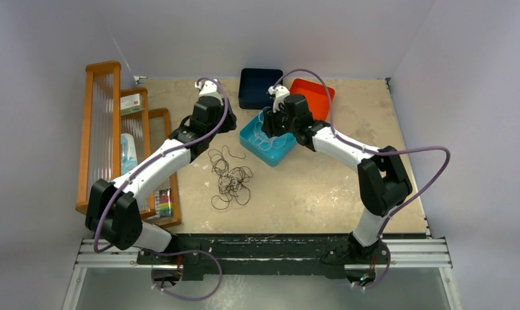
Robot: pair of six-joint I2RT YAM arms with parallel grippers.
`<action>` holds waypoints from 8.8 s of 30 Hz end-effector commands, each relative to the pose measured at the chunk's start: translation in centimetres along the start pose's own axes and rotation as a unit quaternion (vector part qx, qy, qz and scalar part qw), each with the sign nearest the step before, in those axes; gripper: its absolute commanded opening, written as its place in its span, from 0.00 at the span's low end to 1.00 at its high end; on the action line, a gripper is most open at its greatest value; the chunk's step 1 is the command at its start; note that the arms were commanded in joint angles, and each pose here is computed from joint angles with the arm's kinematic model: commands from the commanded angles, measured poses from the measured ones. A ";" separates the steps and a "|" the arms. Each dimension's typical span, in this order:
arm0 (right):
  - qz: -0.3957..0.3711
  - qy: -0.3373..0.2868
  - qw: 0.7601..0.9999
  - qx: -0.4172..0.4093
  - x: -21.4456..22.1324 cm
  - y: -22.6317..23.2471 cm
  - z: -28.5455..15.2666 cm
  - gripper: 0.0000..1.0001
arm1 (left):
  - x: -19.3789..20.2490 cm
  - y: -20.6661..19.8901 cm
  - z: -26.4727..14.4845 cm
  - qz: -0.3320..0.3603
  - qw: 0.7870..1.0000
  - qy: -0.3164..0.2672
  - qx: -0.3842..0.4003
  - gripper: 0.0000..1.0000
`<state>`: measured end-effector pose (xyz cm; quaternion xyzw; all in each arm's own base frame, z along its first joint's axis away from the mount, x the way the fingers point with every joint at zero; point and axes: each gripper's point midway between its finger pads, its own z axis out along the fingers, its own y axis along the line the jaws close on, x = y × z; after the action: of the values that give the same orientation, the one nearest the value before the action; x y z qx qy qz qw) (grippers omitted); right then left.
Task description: Untangle the cables
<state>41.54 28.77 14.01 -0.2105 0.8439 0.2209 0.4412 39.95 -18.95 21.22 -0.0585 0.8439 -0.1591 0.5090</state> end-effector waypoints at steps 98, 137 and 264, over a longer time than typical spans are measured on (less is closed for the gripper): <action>0.024 -0.040 0.982 -0.183 2.2 18.5 -5.4 0.00 | 13.0 7.7 -3.2 -0.083 0.993 0.051 -0.062 0.44; 0.025 -0.068 0.953 -0.293 -5.0 17.4 -8.1 0.00 | 4.6 -1.7 -9.5 -0.085 0.955 -0.138 0.250 0.59; -0.108 -0.458 0.877 0.096 -28.5 4.5 -34.3 0.00 | 21.0 10.1 -2.5 -0.083 0.991 0.096 -0.046 0.00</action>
<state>31.43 17.03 57.34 -0.1198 0.5293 0.1480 0.8268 30.48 -16.54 2.34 -0.1234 0.8691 -0.2103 0.4304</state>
